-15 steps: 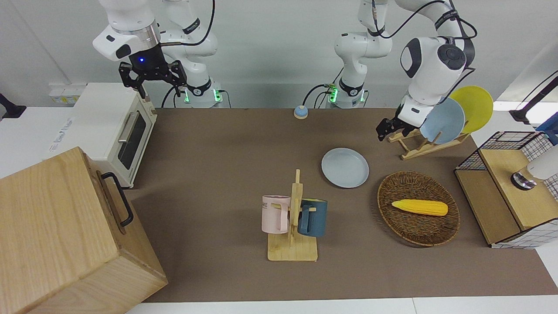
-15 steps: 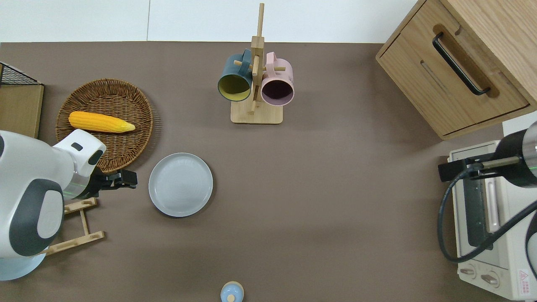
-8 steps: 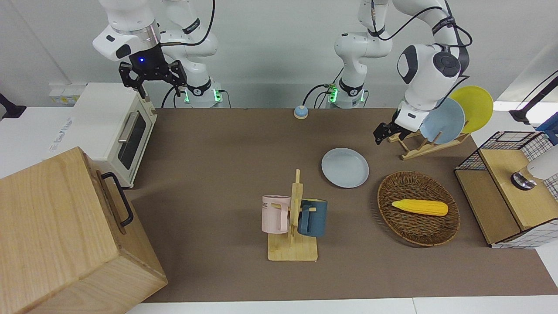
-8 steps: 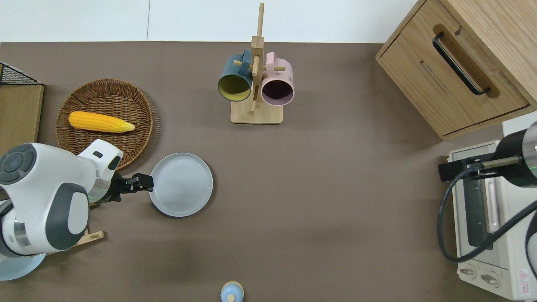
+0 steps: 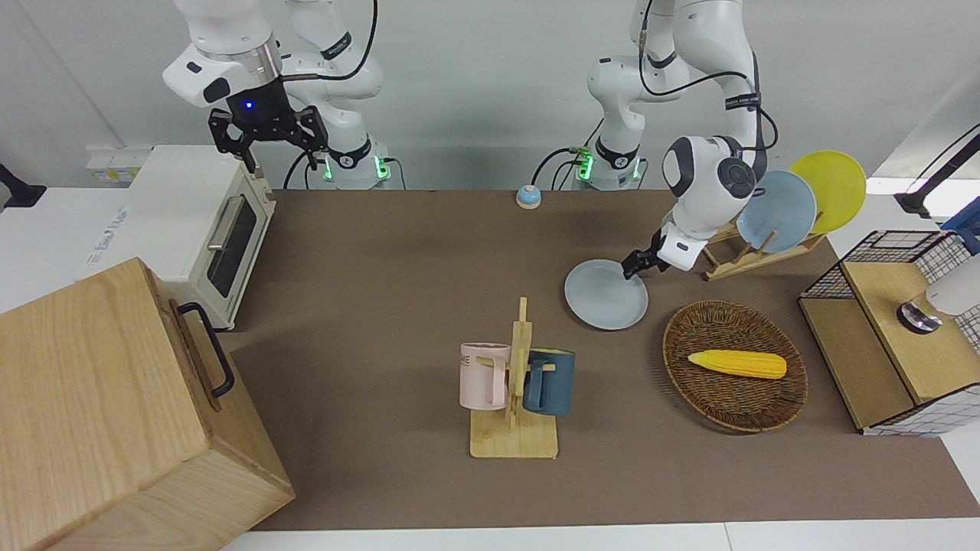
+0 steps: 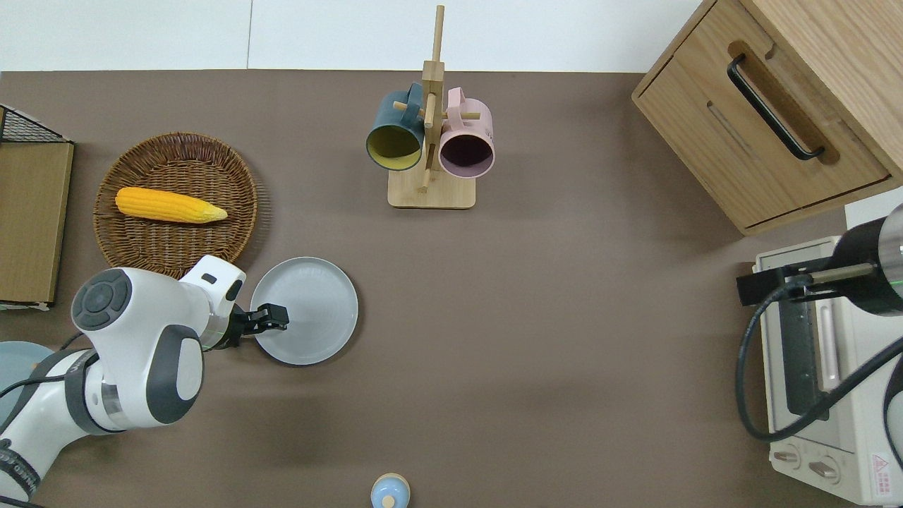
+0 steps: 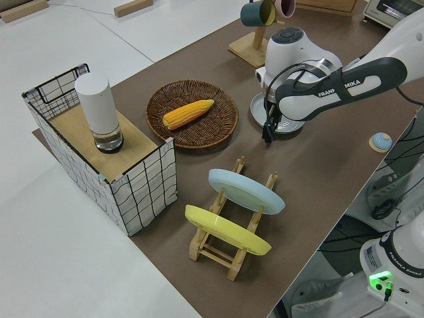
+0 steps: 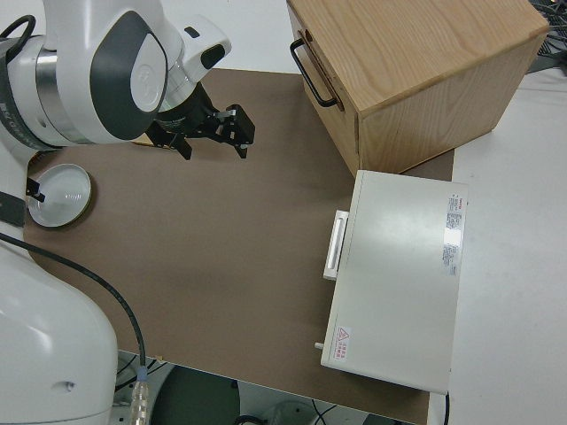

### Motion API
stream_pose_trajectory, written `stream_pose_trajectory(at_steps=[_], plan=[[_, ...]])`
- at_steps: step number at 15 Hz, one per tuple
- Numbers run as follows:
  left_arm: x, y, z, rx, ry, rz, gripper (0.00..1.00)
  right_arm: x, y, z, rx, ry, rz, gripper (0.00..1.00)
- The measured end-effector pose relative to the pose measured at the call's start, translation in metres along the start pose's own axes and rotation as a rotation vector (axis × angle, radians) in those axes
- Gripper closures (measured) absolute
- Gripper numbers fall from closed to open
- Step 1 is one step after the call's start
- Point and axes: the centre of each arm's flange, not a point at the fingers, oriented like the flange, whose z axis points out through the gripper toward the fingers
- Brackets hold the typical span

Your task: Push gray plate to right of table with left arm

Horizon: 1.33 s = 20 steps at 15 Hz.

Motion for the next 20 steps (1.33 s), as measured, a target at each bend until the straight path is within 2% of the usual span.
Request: stream_pose_trajectory(at_steps=[2, 4, 8, 20], plan=[[-0.0012, 0.0002, 0.0045, 0.001, 0.001, -0.001, 0.22, 0.0000, 0.0000, 0.0000, 0.000, 0.000, 0.000, 0.00], [-0.0016, 0.0021, 0.0008, -0.005, 0.008, 0.000, 0.44, 0.0000, 0.0000, 0.0000, 0.000, 0.000, 0.000, 0.00], [-0.0012, 0.0007, -0.0020, -0.008, 0.013, -0.004, 0.84, 0.0000, 0.0000, 0.0000, 0.000, 0.000, 0.000, 0.00], [-0.0017, 0.0041, -0.0015, -0.027, 0.017, -0.016, 0.87, 0.0000, 0.0000, 0.0000, 0.000, 0.000, 0.000, 0.00]])
